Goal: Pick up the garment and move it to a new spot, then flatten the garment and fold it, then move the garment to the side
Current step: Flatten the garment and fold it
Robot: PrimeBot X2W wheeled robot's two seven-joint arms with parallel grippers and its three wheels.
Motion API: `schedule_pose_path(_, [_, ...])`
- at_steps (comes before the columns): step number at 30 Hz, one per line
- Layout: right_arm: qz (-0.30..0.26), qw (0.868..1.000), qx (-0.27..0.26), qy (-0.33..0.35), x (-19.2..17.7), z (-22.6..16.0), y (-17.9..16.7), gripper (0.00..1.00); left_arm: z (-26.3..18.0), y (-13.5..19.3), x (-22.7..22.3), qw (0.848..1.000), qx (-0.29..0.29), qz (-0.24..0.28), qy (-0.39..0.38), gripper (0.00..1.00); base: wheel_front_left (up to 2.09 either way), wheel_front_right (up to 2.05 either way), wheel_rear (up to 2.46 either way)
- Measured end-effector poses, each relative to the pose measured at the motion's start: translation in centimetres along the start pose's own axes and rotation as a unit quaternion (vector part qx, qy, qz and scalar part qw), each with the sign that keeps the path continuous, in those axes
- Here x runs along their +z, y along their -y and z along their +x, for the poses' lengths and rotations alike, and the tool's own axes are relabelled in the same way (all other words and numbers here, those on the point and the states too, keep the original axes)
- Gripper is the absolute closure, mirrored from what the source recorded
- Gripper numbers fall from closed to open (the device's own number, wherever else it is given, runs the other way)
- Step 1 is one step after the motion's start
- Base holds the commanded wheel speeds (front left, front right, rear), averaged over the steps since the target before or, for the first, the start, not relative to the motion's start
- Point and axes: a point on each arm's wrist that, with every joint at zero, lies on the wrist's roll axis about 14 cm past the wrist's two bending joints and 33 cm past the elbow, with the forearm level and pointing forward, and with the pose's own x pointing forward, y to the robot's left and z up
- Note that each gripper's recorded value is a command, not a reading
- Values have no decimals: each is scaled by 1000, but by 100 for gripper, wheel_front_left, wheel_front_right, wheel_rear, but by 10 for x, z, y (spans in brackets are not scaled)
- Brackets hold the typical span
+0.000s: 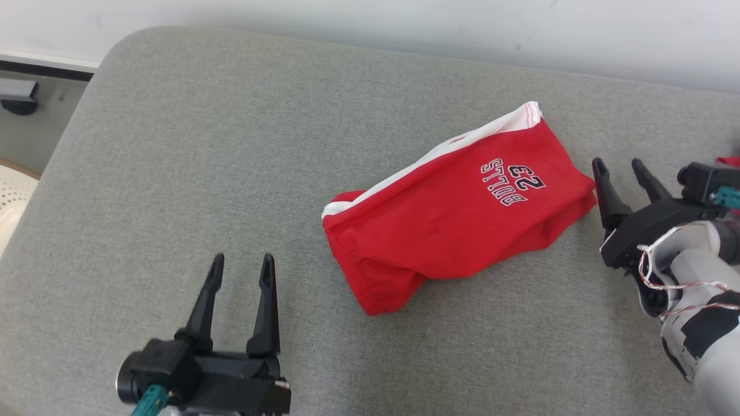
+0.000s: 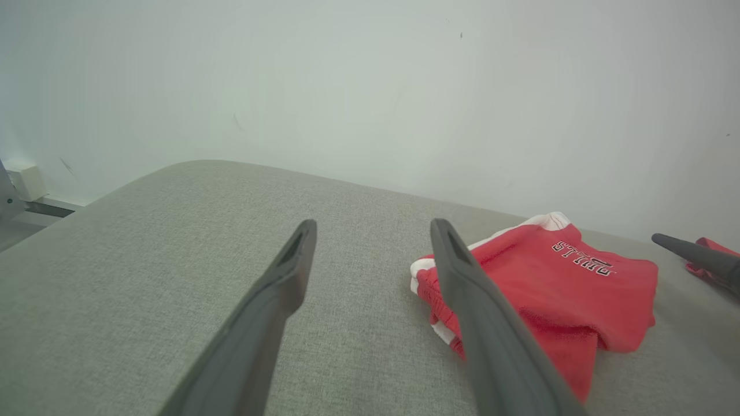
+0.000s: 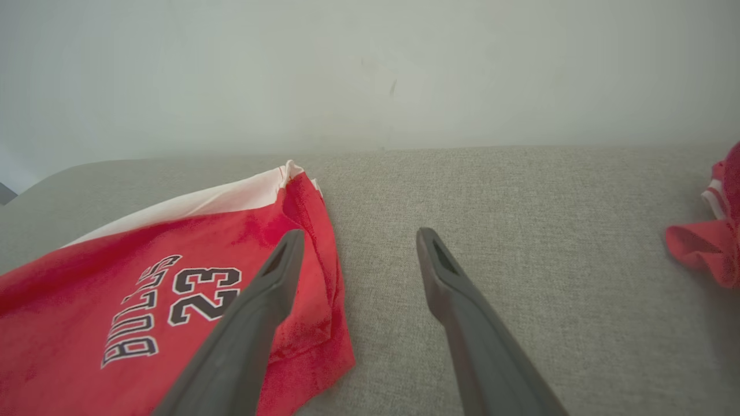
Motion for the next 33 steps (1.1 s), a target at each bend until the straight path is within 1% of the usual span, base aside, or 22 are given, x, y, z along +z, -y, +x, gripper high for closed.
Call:
schedule_pose_path(7, [11,1000,-4,-13,-16,6,-7,0,-10,-8,-4,1000,19,-1,-9,0,0,0,0])
schedule_pose_path(10, [11,999,-10,-35,-31,9,-10,0,-13,-15,-5,999,33,4,-12,0,0,0,0])
schedule_pose_path(15, [11,997,-4,-79,-56,16,-26,0,-19,-21,-9,999,47,7,-20,0,0,0,0])
schedule_pose_path(16, [11,997,-2,-81,-57,18,-29,55,-20,-21,-10,999,49,8,-22,0,0,0,0])
schedule_pose_path(17, [11,997,2,-82,-58,18,-32,100,-21,-22,-10,998,50,8,-23,0,0,0,0])
schedule_pose_path(21, [10,997,7,-81,-58,17,-37,100,-23,-24,-11,998,55,7,-25,0,0,0,0])
schedule_pose_path(26, [16,997,3,-70,-51,10,-34,100,-29,-28,-14,998,63,5,-30,0,0,0,0])
schedule_pose_path(30, [27,998,9,-54,-45,-3,-39,100,-36,-29,-18,997,62,1,-36,0,0,0,0])
schedule_pose_path(33, [47,998,13,-36,-37,-15,-42,100,-41,-30,-19,997,61,-1,-38,0,0,0,0])
